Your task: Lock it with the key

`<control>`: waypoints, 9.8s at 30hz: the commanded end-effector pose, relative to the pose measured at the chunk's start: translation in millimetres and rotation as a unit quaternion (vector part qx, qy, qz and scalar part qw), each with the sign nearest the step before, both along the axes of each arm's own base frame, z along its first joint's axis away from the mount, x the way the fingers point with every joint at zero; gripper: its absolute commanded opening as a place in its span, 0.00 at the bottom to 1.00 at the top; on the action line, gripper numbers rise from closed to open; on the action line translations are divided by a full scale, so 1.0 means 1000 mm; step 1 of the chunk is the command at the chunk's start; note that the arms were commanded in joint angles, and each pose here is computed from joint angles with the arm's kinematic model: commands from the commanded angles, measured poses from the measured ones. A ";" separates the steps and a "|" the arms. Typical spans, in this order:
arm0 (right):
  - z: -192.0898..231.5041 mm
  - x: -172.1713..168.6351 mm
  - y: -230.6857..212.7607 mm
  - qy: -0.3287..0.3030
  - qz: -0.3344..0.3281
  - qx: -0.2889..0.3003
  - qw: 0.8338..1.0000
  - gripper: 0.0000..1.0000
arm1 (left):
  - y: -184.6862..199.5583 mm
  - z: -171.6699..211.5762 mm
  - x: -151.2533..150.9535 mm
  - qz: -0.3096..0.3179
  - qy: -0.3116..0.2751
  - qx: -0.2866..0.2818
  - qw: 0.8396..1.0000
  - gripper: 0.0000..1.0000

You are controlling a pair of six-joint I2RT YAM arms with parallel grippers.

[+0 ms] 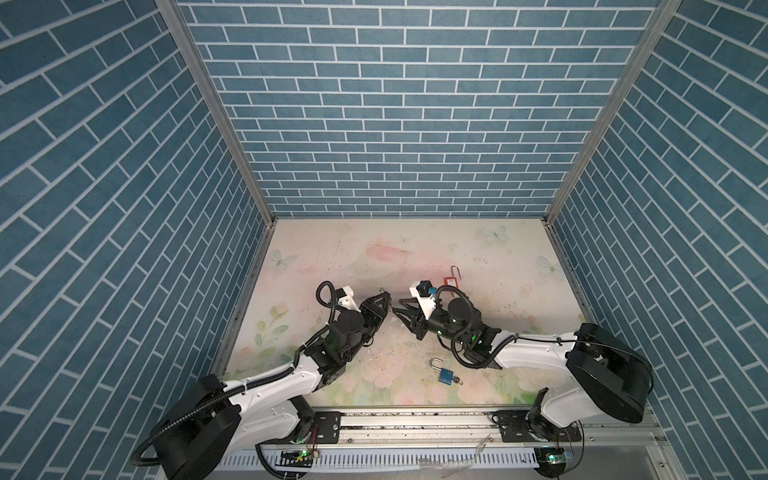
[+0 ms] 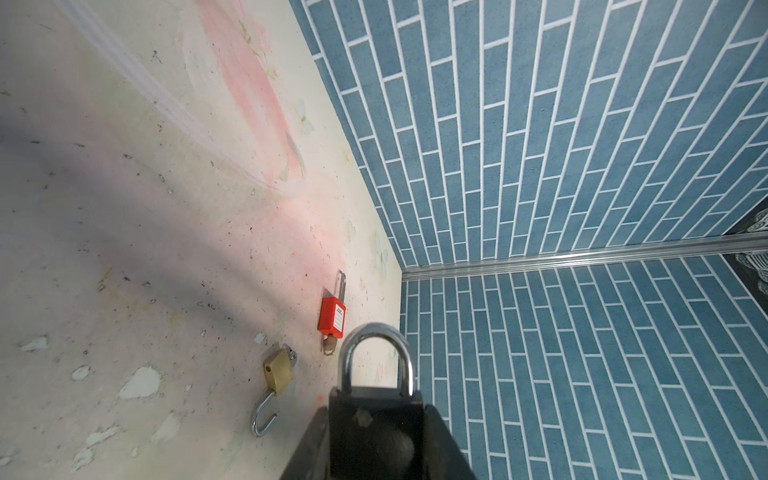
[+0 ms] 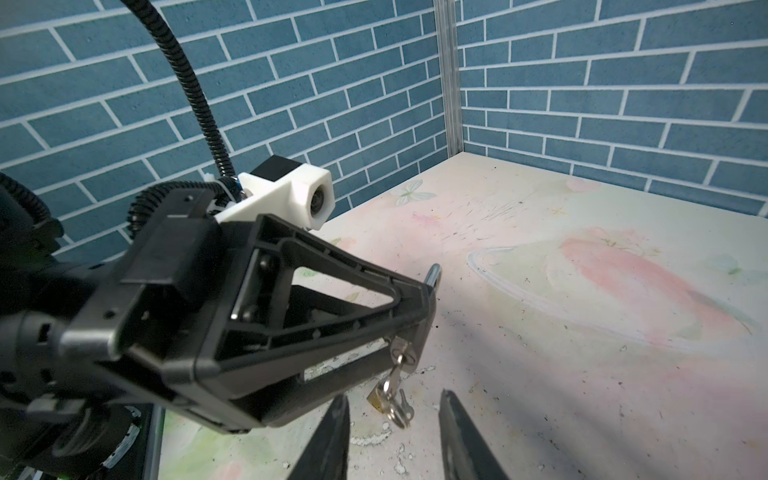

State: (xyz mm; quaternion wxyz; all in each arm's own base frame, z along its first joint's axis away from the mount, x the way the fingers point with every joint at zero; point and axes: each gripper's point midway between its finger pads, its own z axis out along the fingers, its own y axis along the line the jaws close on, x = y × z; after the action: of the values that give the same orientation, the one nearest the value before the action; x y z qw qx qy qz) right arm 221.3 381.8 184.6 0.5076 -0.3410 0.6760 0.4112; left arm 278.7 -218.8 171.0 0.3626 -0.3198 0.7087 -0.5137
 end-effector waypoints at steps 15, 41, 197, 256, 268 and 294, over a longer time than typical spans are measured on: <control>-0.001 0.007 0.022 0.023 0.009 0.023 0.999 0.20 | 0.007 0.005 0.003 0.013 -0.012 -0.013 1.000 0.00; -0.020 -0.011 0.017 0.074 0.029 0.015 0.997 0.00 | 0.054 0.029 0.042 0.119 -0.054 -0.015 0.991 0.00; 0.012 0.039 -0.125 0.237 -0.245 -0.088 0.936 0.61 | 0.054 0.050 -0.027 -0.175 -0.022 0.425 0.888 0.87; -0.145 0.099 -0.056 0.374 -0.177 -0.205 0.887 0.71 | 0.032 -0.009 -0.037 -0.242 0.010 0.455 0.857 0.88; -0.071 0.096 -0.053 0.331 -0.096 -0.130 0.930 0.70 | 0.023 -0.001 -0.033 -0.228 0.027 0.434 0.871 0.87; -0.065 -0.002 -0.216 0.398 -0.289 -0.105 0.864 0.69 | -0.134 -0.035 -0.005 -0.504 -0.183 0.645 0.544 0.84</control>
State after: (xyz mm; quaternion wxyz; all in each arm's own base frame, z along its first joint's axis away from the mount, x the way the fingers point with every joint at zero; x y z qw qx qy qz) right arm 230.7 175.2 126.0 0.2797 -0.0065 0.9213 0.2699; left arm 277.3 -352.8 149.6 0.2966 0.4127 0.8555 -0.0991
